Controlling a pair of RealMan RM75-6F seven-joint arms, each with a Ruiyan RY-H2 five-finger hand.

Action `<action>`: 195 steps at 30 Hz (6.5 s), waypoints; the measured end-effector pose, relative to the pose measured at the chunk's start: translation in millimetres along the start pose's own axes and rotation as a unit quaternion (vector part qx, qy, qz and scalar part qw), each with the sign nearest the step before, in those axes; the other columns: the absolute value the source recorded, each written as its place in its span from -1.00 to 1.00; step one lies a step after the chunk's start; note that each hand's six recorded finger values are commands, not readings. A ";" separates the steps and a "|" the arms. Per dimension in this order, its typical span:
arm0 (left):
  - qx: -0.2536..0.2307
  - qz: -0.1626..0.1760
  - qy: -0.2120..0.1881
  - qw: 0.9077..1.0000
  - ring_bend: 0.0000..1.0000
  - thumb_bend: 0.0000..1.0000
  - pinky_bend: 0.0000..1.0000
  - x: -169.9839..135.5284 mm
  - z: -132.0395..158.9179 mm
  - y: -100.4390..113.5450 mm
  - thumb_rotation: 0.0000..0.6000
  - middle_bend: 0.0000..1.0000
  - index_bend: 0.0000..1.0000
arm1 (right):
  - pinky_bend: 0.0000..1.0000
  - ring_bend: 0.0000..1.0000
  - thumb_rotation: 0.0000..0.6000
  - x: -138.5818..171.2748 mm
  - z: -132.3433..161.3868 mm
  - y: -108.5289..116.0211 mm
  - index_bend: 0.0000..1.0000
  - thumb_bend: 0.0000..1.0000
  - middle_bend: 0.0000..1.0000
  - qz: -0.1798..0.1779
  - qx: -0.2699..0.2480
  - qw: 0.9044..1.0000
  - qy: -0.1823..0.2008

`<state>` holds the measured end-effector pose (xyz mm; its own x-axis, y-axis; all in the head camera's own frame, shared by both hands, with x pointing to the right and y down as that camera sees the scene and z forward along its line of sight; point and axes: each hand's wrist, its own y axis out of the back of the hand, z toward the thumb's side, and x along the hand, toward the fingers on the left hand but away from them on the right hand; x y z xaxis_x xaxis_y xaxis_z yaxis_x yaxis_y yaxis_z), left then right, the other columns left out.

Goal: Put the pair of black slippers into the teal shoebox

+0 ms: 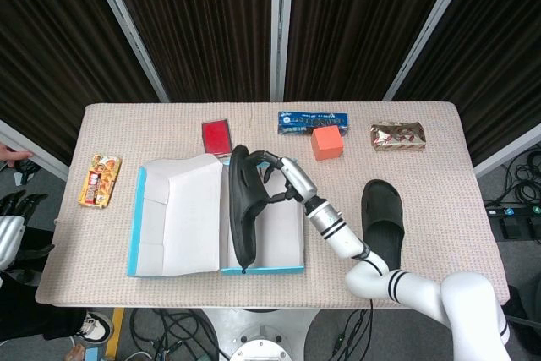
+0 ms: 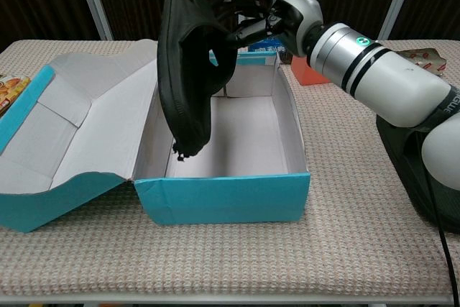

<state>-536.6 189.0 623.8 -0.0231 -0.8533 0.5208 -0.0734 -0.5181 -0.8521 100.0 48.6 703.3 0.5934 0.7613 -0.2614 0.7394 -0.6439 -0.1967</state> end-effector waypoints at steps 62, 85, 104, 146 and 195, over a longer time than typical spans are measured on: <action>-0.023 -0.008 0.023 0.999 -0.96 -0.75 -0.85 6.6 -21.2 -4.1 1.00 -0.70 -0.76 | 0.05 -0.29 1.00 -29.7 -46.7 -45.8 0.23 -0.55 -0.01 0.068 0.140 0.983 -0.098; -0.027 -0.010 0.029 0.999 -0.96 -0.75 -0.85 5.5 -25.3 -6.4 1.00 -0.70 -0.76 | -0.24 -0.53 1.00 -28.7 -48.3 -50.2 -0.09 -0.80 -0.18 0.090 0.197 0.971 -0.100; -0.026 -0.014 0.028 0.999 -0.96 -0.75 -0.85 6.6 -22.8 -8.1 1.00 -0.70 -0.76 | -0.63 -1.00 1.00 -18.0 -35.5 -35.8 -0.76 -1.00 -0.69 0.133 0.188 0.968 -0.103; -0.038 -0.041 -0.012 0.998 -0.96 -0.75 -0.85 13.1 9.3 -13.9 1.00 -0.70 -0.76 | -0.61 -0.99 1.00 151.4 -52.7 203.4 -0.86 -0.97 -0.80 0.124 0.379 0.792 -0.463; -0.056 -0.060 0.011 0.997 -0.96 -0.75 -0.85 12.4 -2.2 -23.4 1.00 -0.70 -0.76 | -0.36 -0.66 1.00 148.3 -78.6 149.8 -0.50 -0.86 -0.45 0.190 0.468 0.741 -0.442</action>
<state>-537.4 190.7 650.3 -0.0293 -0.7832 0.6211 -0.1874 -0.6060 -0.7731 323.8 71.1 709.4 -0.0433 0.4309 -0.9014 -0.2184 -0.8845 -0.4123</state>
